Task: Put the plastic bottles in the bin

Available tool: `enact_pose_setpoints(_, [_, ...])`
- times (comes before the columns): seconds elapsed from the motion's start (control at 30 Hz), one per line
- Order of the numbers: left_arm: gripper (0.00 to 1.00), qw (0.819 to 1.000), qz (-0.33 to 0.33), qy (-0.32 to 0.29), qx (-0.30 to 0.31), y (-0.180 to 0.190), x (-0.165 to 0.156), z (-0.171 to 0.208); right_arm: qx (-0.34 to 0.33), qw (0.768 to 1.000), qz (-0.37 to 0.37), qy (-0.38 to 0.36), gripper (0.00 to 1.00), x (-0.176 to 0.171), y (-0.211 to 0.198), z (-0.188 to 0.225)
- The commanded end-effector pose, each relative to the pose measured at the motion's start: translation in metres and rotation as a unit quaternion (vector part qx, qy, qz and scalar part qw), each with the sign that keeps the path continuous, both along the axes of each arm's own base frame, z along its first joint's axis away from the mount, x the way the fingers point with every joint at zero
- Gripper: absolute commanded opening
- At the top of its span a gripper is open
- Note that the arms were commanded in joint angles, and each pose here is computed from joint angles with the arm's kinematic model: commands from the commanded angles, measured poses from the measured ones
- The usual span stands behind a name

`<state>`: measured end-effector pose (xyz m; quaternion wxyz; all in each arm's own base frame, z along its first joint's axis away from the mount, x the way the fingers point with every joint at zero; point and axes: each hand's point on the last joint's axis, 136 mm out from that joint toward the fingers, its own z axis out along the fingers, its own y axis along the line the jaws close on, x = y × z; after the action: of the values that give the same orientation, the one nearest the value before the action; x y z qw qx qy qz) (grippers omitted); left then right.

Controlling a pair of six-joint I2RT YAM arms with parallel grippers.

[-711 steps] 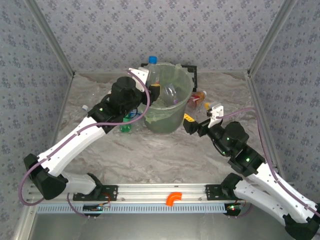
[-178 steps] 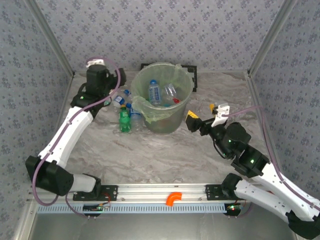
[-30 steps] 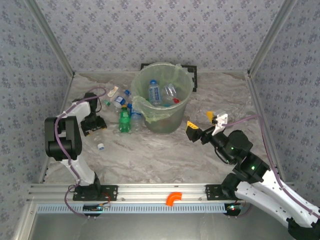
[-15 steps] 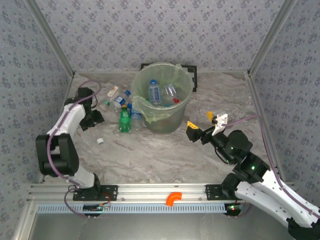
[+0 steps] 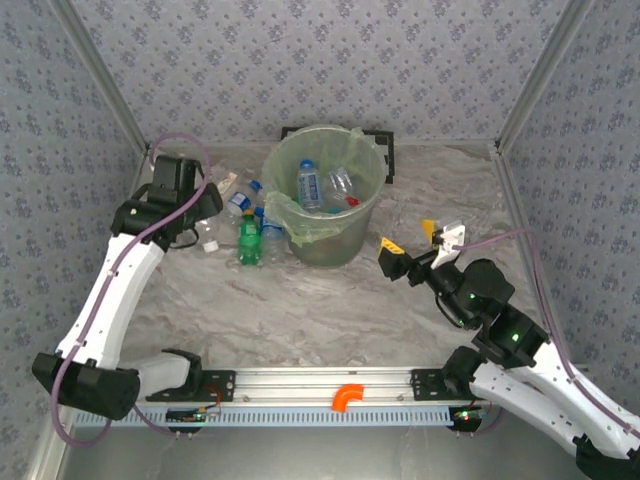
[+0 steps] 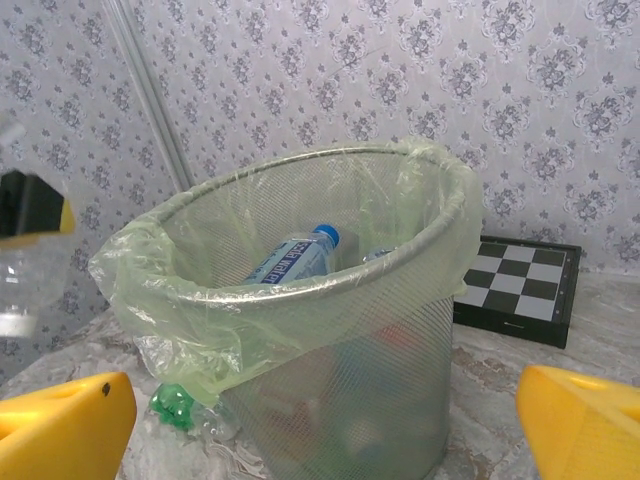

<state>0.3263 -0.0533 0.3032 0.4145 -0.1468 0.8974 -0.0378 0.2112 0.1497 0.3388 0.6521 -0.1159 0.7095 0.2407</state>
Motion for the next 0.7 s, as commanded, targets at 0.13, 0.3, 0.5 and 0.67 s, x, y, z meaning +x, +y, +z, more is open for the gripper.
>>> enact_pose_setpoints(0.13, [0.61,0.988,-0.034,-0.150,0.025,-0.039,0.013,0.101,0.020,1.000,-0.021,-0.001,0.99,-0.001,-0.011,0.017])
enact_pose_setpoints(0.3, [0.61,0.968,-0.101,-0.226,0.038,-0.100,0.027,0.151,0.020,0.999,-0.028,0.004,0.99,0.000,-0.013,0.014])
enact_pose_setpoints(0.5, [0.59,0.940,-0.184,-0.284,0.046,-0.178,0.034,0.178,0.020,0.999,-0.028,0.002,0.99,-0.003,-0.016,0.015])
enact_pose_setpoints(0.67, [0.59,0.924,-0.234,-0.302,0.009,-0.232,0.040,0.167,0.025,0.999,-0.032,-0.002,0.99,-0.006,-0.021,0.018])
